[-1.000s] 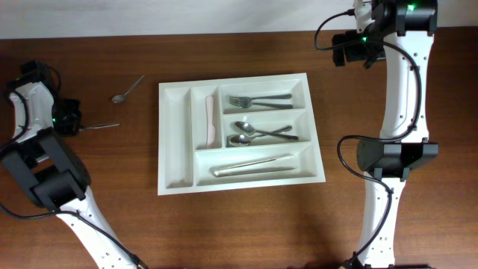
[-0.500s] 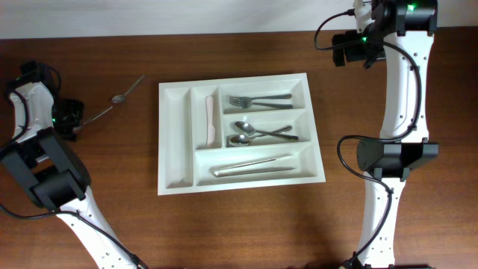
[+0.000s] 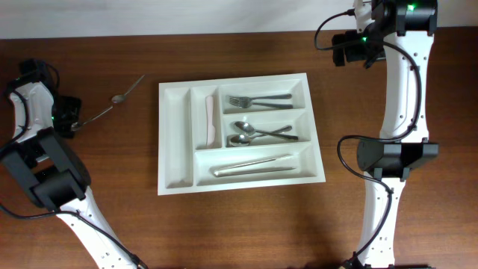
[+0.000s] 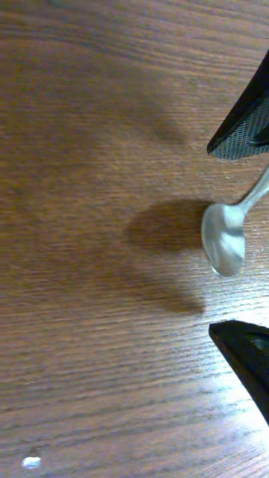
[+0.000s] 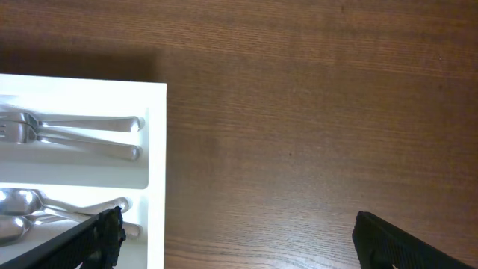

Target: Pack container

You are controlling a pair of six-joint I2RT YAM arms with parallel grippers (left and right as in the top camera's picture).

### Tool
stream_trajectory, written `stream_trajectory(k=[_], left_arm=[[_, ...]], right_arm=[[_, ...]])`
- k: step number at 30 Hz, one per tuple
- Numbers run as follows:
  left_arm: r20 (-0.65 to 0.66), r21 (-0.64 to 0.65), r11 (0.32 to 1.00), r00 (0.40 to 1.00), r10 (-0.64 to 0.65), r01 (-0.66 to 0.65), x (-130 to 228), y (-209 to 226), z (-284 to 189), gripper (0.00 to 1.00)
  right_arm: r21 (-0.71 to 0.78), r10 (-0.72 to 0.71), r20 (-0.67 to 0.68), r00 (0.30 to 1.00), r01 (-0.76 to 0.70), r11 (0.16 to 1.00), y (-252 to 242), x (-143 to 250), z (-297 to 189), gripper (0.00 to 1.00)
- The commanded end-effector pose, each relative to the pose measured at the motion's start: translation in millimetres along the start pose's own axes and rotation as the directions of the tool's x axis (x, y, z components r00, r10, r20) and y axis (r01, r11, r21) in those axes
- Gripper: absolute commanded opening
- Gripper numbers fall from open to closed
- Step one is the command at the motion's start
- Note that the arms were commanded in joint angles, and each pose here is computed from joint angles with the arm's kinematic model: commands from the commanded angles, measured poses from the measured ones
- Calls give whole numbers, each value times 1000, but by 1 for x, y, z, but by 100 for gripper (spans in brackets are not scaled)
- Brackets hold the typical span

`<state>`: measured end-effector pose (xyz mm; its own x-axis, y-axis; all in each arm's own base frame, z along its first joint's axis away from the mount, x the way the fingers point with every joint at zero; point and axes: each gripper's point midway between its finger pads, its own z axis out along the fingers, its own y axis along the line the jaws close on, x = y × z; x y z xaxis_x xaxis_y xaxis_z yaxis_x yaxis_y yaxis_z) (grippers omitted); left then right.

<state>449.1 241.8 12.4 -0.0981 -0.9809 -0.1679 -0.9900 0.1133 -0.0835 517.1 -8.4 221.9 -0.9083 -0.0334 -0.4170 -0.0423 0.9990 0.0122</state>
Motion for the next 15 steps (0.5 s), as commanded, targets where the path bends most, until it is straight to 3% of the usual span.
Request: stream_trajectory(k=[1,15], left_arm=[[23,-23,1000,1000,3,-2,-3,3,7,71],[-116,-86,996,993,6,-16,28,17,55,69]], right_arm=[[-9,-3,36,999,3,1000,4,-4,-18,99],[-9,-3,36,999,3,1000,4,-4,-18,99]])
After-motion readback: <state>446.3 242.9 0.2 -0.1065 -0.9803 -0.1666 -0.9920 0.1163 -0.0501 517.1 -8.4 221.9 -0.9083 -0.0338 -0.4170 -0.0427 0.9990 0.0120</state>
